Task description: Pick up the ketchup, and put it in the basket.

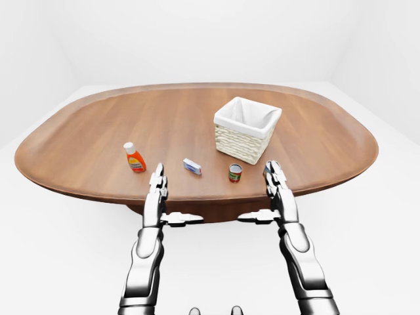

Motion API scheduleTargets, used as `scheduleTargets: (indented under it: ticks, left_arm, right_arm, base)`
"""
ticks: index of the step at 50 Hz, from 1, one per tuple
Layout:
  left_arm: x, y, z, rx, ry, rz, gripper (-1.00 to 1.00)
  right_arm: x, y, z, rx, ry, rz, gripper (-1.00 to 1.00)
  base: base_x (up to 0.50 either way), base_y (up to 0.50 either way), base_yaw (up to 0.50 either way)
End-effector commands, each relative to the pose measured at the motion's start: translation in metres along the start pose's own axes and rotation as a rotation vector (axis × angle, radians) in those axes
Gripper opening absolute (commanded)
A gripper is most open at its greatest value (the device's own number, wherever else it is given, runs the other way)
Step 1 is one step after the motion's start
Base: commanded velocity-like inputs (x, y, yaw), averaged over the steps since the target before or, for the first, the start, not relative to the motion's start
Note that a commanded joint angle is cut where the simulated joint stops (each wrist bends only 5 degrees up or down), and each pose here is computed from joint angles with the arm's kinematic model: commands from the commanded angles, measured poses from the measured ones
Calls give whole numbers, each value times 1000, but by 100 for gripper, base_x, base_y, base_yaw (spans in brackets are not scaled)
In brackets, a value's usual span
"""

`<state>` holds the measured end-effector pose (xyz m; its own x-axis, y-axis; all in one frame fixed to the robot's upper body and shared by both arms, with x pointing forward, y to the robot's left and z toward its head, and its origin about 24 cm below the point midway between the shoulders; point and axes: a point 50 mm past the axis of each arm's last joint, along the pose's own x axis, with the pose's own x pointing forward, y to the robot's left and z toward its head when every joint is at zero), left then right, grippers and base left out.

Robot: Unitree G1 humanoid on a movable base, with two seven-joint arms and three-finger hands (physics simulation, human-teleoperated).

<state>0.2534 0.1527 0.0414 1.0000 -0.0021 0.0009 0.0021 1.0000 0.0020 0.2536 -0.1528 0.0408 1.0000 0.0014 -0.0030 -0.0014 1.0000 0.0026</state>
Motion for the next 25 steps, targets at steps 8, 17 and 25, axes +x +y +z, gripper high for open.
scheduleTargets:
  ticks: [8, 17, 25]
  left_arm:
    - [-1, 6, 0, 5, -1, -4, 100]
    - [-20, 10, 19, -4, -33, -36, 100]
    - [-44, 19, 43, -17, -132, -36, 100]
  right_arm:
    - [-1, -6, -1, 7, 4, 9, 100]
    - [-15, -3, 13, 0, -22, 18, 100]
    - [-35, 1, 35, -29, -98, 12, 100]
  base:
    - [0, 0, 0]
    - [0, 0, 0]
    - [0, 0, 0]
